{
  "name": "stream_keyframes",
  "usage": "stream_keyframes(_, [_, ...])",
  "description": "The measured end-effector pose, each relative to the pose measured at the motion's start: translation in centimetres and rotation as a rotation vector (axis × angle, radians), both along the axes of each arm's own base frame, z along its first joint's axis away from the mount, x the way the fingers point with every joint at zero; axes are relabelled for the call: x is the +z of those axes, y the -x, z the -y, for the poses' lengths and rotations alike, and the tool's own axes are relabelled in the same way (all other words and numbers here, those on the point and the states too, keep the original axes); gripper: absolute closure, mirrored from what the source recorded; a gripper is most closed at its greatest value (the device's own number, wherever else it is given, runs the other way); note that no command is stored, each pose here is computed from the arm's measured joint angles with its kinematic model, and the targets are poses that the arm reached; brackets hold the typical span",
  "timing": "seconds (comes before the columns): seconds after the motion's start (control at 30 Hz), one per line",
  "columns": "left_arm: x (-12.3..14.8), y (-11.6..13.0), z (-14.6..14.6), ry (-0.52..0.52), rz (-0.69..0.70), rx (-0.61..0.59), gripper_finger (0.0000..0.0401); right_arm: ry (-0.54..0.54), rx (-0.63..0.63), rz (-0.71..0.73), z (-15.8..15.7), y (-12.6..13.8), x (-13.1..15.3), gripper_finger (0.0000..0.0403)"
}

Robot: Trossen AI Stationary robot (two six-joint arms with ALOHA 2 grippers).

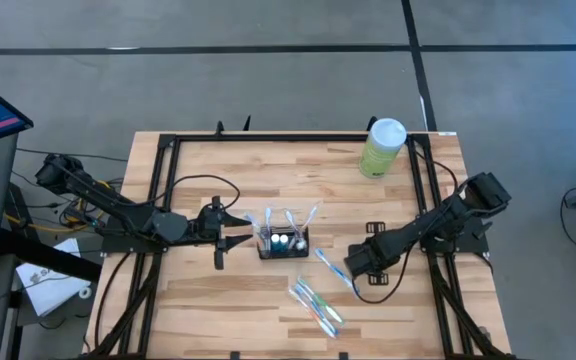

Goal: Pick & Place toothbrushing station
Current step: Put the green toothbrush into the mesh

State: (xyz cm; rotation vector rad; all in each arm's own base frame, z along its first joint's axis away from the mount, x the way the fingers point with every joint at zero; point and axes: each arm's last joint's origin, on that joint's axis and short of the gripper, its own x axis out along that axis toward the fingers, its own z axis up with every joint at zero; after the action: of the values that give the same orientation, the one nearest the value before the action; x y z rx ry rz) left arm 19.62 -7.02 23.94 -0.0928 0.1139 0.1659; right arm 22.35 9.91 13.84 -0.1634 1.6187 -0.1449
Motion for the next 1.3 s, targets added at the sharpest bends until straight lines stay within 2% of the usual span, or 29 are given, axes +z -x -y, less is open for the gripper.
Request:
stream_keyframes(0.17, [0.0,0.0,0.0,0.0,0.0,0.0,0.0247,-0.001,0.0,0.003,0.0,0.0,0.0,0.0374])
stream_keyframes(0.23, [0.0,0.0,0.0,0.0,0.0,0.0,0.0247,-0.001,0.0,0.004,0.0,0.0,0.0,0.0394])
stream_keyframes(0.47, [0.0,0.0,0.0,0.0,0.0,0.0,0.0247,-0.001,-0.009,0.009,0.0,0.0,0.1,0.0401])
stream_keyframes(0.6, [0.0,0.0,0.0,0.0,0.0,0.0,0.0247,-0.015,-0.011,0.049,-0.1,-0.2,1.3,0.0402])
stream_keyframes(0.83, [0.0,0.0,0.0,0.0,0.0,0.0,0.0247,-0.066,-0.025,0.29,0.0,-0.4,6.4,0.0403])
stream_keyframes(1.07, [0.0,0.0,0.0,0.0,0.0,0.0,0.0247,-0.131,-0.023,0.639,-0.6,0.2,11.2,0.0403])
stream_keyframes(1.3, [0.0,0.0,0.0,0.001,0.002,0.0,0.0247,-0.18,-0.031,0.932,-1.4,0.2,14.2,0.0403])
